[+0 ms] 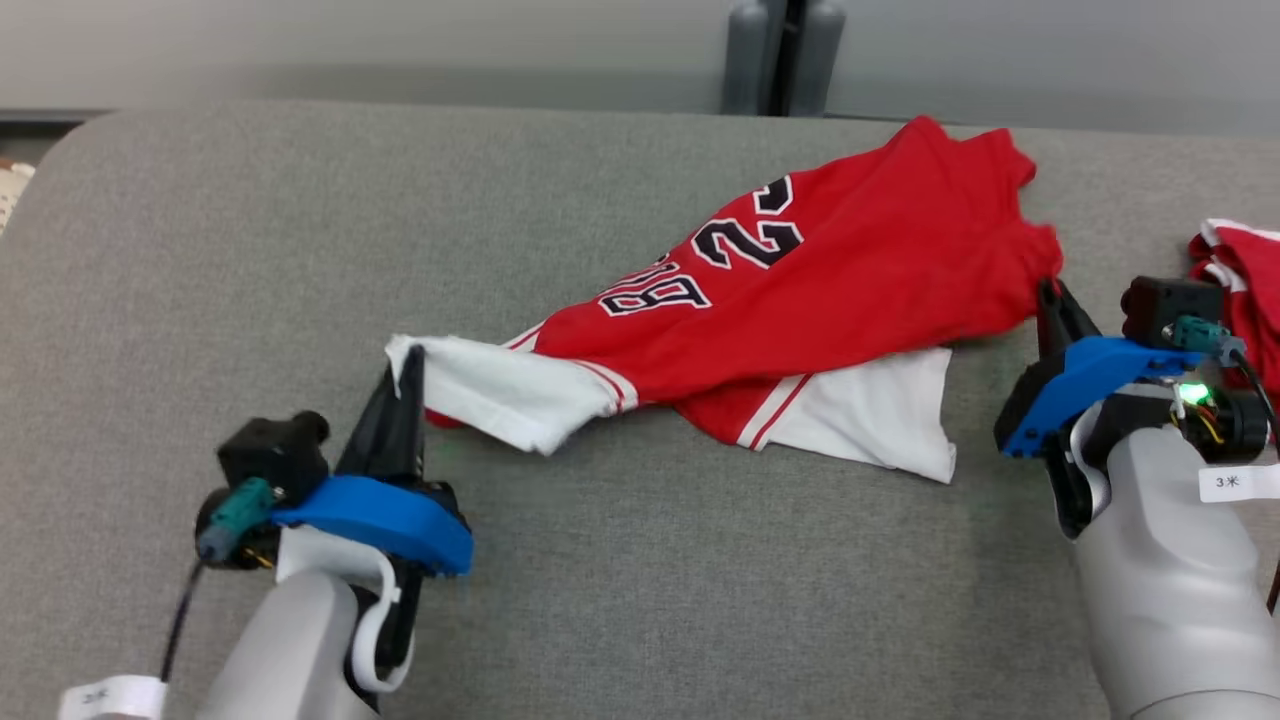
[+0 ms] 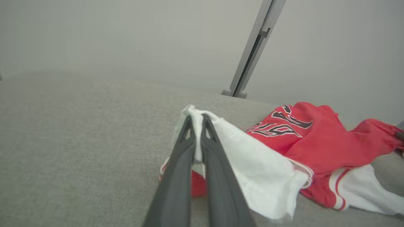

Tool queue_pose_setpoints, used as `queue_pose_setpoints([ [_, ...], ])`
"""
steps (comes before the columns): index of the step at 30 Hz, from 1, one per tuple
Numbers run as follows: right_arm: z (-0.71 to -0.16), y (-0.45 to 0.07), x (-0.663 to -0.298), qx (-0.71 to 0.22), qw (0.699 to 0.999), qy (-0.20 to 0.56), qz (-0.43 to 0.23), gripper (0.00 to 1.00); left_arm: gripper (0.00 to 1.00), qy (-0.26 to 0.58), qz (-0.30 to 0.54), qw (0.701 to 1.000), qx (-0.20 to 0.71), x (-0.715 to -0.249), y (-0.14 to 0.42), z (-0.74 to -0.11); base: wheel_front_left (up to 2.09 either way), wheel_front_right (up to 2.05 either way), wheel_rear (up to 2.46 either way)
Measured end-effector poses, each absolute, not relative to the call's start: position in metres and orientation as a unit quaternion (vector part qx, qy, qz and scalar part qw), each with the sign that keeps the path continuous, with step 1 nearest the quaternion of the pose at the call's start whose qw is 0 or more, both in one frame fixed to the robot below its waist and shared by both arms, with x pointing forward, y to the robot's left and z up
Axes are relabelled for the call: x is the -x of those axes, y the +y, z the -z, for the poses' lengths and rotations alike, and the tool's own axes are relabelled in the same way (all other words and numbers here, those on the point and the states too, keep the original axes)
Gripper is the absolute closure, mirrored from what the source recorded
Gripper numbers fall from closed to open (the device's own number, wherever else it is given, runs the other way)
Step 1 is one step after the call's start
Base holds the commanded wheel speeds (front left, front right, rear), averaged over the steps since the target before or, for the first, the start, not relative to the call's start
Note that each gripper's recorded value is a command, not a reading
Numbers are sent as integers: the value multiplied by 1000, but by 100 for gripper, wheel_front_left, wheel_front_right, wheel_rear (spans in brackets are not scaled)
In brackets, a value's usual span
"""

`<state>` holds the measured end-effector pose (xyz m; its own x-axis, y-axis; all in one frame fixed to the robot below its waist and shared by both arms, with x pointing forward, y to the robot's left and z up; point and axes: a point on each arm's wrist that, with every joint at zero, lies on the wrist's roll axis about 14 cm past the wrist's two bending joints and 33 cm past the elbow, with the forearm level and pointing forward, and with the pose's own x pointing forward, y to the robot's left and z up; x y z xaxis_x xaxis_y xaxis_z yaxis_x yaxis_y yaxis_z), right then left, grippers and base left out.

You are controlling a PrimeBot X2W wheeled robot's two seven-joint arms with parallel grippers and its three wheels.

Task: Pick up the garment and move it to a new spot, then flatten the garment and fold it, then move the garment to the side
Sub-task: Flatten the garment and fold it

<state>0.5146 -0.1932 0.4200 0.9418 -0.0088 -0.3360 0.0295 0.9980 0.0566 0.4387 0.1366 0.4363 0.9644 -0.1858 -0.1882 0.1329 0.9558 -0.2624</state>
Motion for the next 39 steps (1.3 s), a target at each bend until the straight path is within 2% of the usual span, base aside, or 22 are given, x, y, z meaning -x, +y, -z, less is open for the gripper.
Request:
queue_pose_setpoints([
  [7, -517, -182, -520, -56, 998, 24, -14, 100, 100, -22, 118, 981, 150, -456, 139, -543, 0, 0, 0],
  [12, -609, -182, -497, -71, 991, -107, -38, 100, 100, -143, 162, 967, 135, -446, 132, -648, 0, 0, 0],
  [18, -728, -215, -423, -54, 962, -266, -31, 100, 100, -279, 224, 928, 98, -403, 111, -770, 0, 0, 0],
  [23, -792, -237, -350, -22, 936, -352, -3, 100, 100, -343, 271, 897, 67, -367, 93, -832, 0, 0, 0],
  [26, -806, -243, -328, -9, 930, -367, 10, 100, 100, -341, 286, 894, 57, -365, 87, -842, 0, 0, 0],
  [30, -792, -248, -334, -15, 943, -331, 20, 100, 100, -297, 291, 907, 60, -388, 84, -828, 0, 0, 0],
  [34, -756, -251, -367, -43, 962, -268, 21, 100, 100, -233, 280, 929, 72, -433, 86, -792, 0, 0, 0],
  [39, -721, -247, -432, -62, 976, -210, 13, 100, 100, -176, 255, 950, 27, -498, 91, -747, 0, 0, 0],
])
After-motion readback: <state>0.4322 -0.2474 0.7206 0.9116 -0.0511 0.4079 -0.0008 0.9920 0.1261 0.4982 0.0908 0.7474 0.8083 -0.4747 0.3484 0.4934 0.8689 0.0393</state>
